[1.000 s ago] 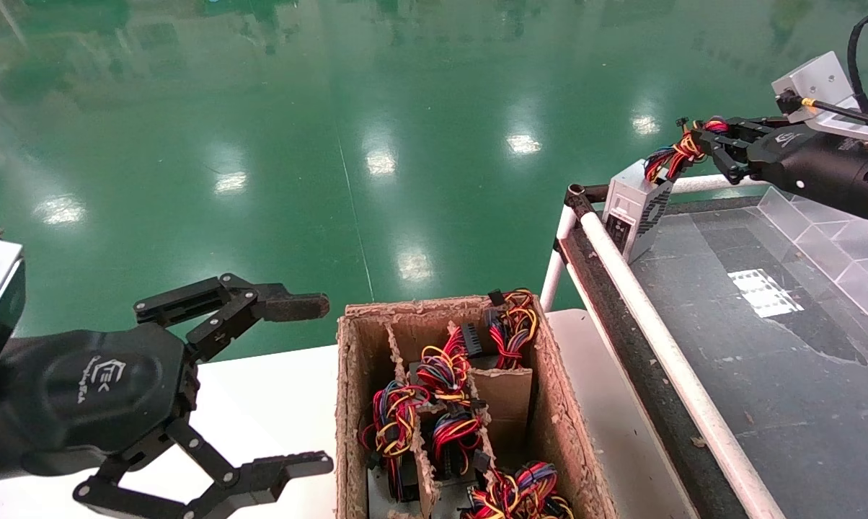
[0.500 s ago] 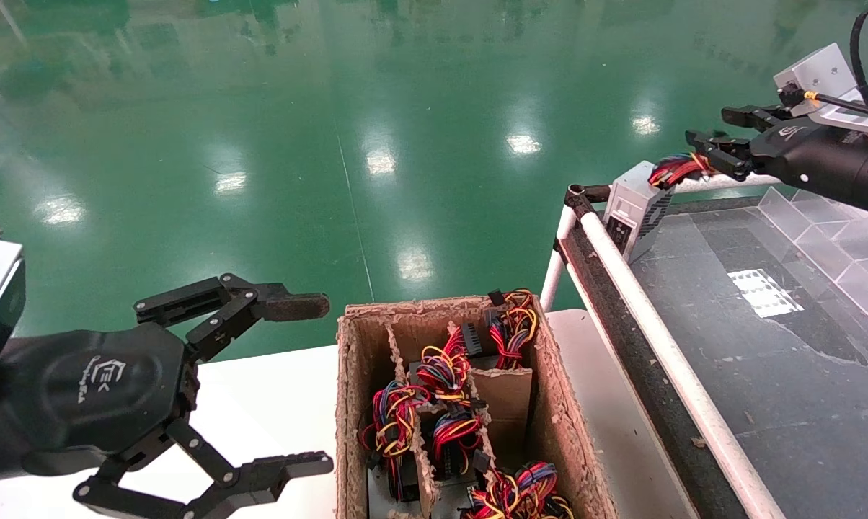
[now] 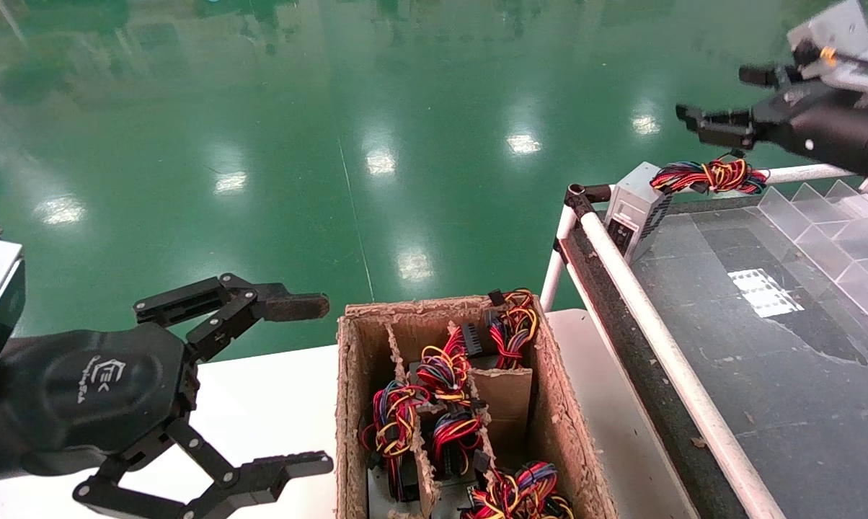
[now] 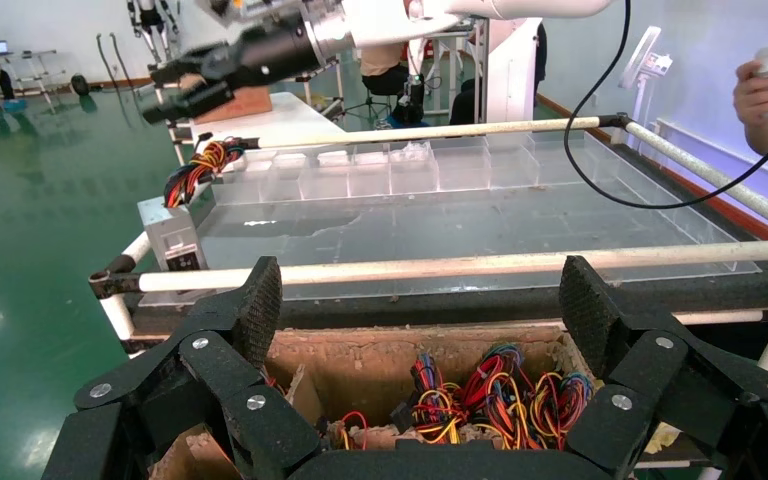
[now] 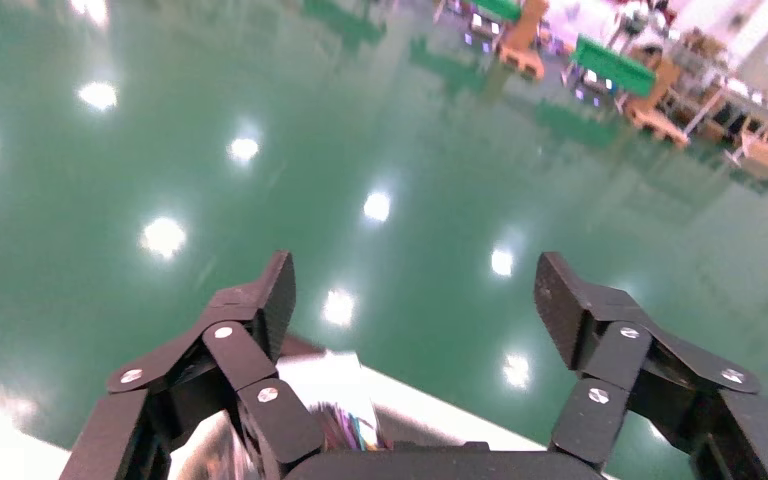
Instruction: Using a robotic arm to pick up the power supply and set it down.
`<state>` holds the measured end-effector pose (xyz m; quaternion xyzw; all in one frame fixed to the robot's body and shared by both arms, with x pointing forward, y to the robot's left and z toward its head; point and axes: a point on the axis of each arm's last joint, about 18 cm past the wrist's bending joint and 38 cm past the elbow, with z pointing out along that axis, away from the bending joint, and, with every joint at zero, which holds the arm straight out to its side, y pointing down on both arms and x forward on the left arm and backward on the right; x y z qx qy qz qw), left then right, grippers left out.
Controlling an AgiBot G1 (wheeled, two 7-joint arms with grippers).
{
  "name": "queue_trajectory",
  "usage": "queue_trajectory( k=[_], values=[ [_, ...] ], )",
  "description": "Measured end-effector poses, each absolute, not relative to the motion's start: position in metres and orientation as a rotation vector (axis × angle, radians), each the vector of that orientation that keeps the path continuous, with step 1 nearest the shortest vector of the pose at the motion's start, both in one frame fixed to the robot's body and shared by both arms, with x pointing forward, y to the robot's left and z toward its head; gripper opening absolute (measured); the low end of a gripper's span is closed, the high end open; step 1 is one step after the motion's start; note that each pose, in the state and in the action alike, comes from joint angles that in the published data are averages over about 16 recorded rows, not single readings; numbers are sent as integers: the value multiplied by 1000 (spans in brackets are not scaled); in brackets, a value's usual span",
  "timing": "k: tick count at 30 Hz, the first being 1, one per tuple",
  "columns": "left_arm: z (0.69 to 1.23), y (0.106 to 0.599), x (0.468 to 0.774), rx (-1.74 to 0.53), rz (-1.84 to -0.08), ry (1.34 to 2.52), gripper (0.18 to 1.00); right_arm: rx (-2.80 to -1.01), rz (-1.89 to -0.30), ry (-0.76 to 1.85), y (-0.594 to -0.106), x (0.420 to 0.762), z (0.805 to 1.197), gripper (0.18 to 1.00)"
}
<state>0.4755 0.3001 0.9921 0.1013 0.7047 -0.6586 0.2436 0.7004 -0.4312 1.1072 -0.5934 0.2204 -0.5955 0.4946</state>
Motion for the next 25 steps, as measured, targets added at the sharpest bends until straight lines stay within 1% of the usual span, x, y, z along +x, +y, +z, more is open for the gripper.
queue_trajectory(
  k=[2, 8, 14, 20, 25],
  values=[
    [992, 300, 476, 277, -1799, 1925, 1001, -1426, -1433, 520, -429, 699, 1109, 789],
    [992, 300, 476, 276, -1799, 1925, 1001, -1394, -1390, 464, -423, 691, 1111, 887],
    [992, 300, 476, 276, -1799, 1925, 1001, -1374, -1329, 392, -414, 680, 1105, 956],
    [992, 300, 476, 276, -1799, 1925, 1001, -1367, -1271, 329, -405, 667, 1098, 989],
    [992, 300, 476, 276, -1799, 1925, 1001, -1367, -1241, 297, -401, 660, 1094, 1000]
  ],
)
